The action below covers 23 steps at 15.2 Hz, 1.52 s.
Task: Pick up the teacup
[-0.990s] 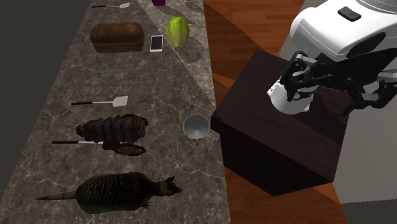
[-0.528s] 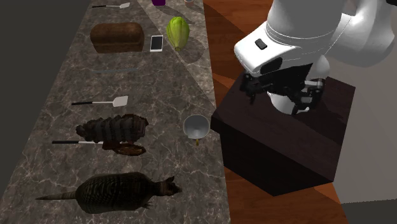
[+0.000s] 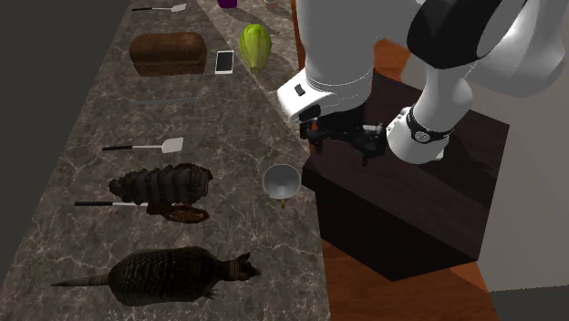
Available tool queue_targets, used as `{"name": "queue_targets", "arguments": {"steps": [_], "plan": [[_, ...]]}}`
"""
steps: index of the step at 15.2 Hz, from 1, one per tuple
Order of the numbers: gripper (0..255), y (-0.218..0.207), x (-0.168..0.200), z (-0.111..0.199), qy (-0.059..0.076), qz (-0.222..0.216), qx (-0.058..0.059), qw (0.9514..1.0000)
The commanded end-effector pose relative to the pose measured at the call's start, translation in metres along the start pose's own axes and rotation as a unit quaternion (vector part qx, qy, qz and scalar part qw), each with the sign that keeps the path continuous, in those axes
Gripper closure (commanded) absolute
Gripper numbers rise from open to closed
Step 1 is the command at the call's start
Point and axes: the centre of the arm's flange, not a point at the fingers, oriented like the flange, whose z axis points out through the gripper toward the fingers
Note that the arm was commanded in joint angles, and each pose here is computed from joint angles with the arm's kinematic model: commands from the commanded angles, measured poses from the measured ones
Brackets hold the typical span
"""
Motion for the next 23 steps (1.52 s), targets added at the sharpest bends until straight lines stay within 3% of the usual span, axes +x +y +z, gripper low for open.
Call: {"name": "queue_targets", "arguments": {"steps": [1, 23], "plan": [[0, 0.025, 0.0, 0.015, 0.001, -0.002, 0.005, 1.0], [0, 0.257, -0.015, 0.196, 0.006, -0.014, 0.069, 0.9975]]}}
